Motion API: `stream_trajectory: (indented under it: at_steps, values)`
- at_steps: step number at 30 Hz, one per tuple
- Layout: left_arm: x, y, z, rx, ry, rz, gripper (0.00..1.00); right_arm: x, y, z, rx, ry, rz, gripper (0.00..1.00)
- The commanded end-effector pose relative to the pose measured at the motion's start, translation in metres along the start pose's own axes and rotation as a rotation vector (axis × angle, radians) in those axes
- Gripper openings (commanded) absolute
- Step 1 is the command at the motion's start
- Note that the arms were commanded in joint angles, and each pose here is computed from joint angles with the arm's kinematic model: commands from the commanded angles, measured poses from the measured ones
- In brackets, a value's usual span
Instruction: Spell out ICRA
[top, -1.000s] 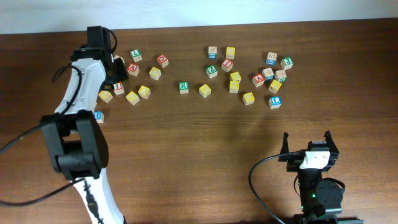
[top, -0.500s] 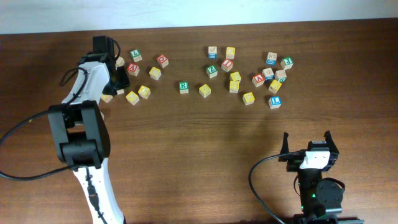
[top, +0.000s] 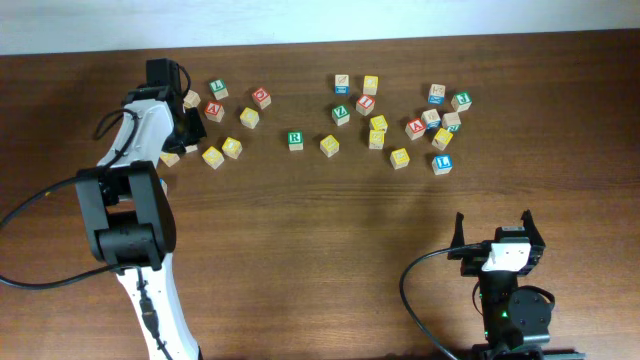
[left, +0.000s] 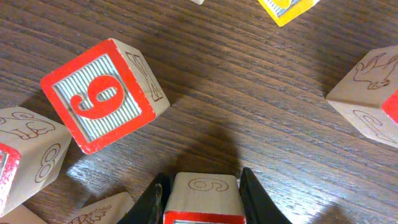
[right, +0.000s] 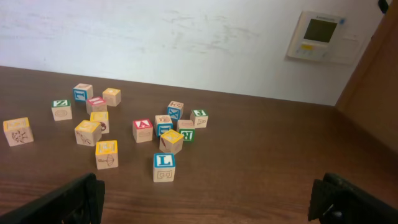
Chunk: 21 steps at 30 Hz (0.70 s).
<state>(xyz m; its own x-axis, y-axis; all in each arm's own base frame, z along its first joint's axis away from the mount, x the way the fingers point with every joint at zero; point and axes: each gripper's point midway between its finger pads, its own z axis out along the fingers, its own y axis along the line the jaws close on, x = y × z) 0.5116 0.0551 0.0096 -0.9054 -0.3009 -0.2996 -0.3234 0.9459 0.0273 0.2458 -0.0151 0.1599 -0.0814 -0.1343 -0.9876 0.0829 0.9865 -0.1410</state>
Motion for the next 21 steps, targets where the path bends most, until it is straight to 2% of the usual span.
stream_trajectory:
  at_steps: [1, 4, 6, 9, 11, 13, 15, 17, 21]
  values:
    - [-0.008, 0.000, -0.007, 0.006, 0.005, -0.005, 0.19, 0.003, -0.003, 0.000, 0.017, 0.006, 0.000, 0.99]
    - [-0.022, -0.003, -0.037, 0.016, 0.004, -0.004, 0.20, 0.003, -0.003, 0.000, 0.017, 0.006, 0.000, 0.98]
    - [-0.030, -0.012, -0.064, 0.077, 0.013, -0.005, 0.20, 0.003, -0.003, 0.000, 0.017, 0.006, 0.000, 0.98]
    - [-0.025, -0.046, -0.105, 0.288, 0.076, -0.005, 0.20, 0.003, -0.003, 0.000, 0.017, 0.006, 0.000, 0.98]
    - [-0.008, -0.071, -0.121, 0.436, 0.160, -0.006, 0.20, 0.003, -0.003, 0.000, 0.017, 0.006, 0.000, 0.98]
    - [0.013, -0.086, -0.131, 0.509, 0.255, -0.009, 0.19, 0.003, -0.003, 0.000, 0.017, 0.006, 0.000, 0.98]
    - [0.041, -0.095, -0.138, 0.495, 0.356, 0.010, 0.18, 0.003, -0.003, 0.000, 0.017, 0.006, 0.000, 0.98]
    - [0.068, -0.107, -0.146, 0.483, 0.436, 0.080, 0.20, 0.003, -0.003, 0.000, 0.017, 0.006, 0.000, 0.98]
    - [0.118, -0.135, -0.160, 0.437, 0.564, 0.209, 0.19, 0.003, -0.003, 0.000, 0.017, 0.006, 0.000, 0.98]
